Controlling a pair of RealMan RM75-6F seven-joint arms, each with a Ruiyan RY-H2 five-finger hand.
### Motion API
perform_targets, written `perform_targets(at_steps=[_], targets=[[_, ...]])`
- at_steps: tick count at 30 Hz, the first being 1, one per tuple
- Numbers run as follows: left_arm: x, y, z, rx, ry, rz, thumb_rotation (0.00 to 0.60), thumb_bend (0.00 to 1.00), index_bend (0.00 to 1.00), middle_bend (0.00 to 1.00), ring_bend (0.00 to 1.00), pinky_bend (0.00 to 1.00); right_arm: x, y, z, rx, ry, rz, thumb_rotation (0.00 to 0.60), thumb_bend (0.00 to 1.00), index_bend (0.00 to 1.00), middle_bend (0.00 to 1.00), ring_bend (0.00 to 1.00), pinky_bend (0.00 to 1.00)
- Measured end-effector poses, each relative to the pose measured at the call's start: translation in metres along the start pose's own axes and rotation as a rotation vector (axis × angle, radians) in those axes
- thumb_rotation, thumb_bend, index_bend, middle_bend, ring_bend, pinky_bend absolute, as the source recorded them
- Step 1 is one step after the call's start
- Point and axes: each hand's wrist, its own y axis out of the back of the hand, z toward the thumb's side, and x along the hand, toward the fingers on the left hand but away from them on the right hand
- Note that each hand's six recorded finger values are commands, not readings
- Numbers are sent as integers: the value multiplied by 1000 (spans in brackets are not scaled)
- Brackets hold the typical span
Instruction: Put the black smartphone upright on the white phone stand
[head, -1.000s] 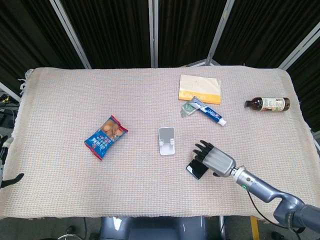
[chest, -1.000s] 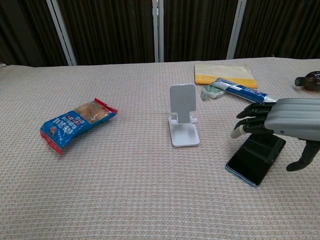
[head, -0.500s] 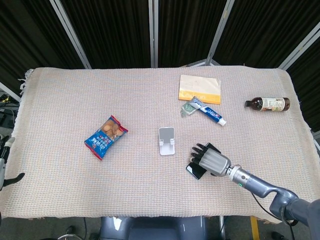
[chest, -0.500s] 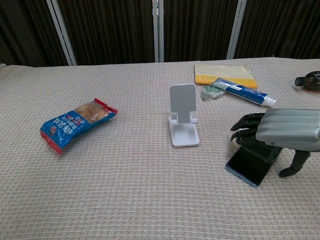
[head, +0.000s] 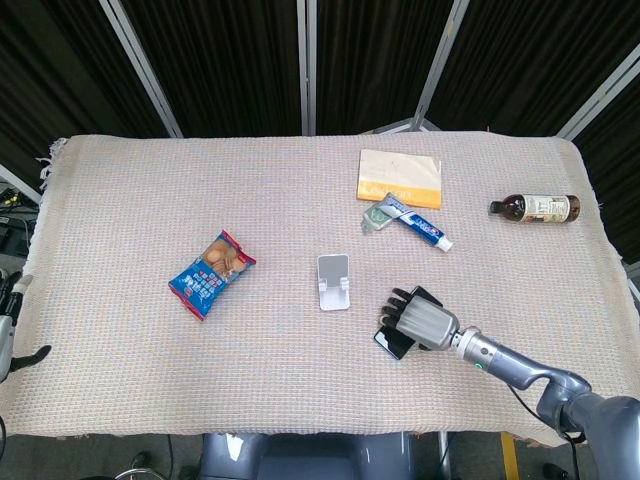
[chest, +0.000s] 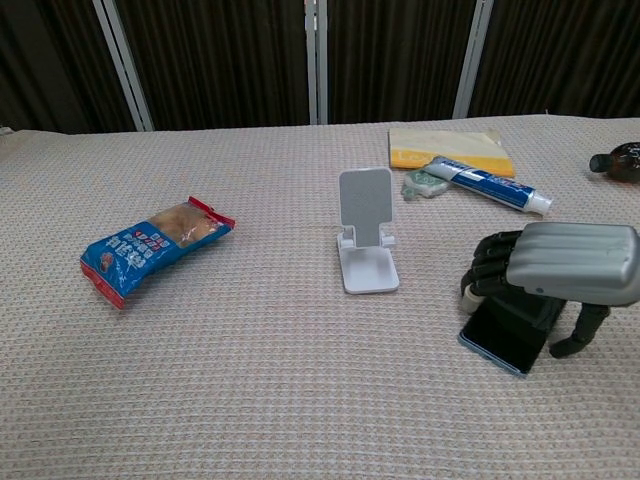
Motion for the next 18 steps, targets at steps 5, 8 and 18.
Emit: perform_targets(at_steps=[5,8,18], targets=[[0,0,1,-4,-4,0,600,0,0,0,0,0,3,8,-1,-4,6,-51,600,170,487,507,413,229],[-1,1,2,-9,-9,1,600,0,0,0,0,0,6,15,-3,0,4,-88,600,169,489,508,413,229],[-5,9,5,-36,-38,13,600,0,0,0,0,0,18,60,-5,98,8,-233,600,166,499,509,414,233]])
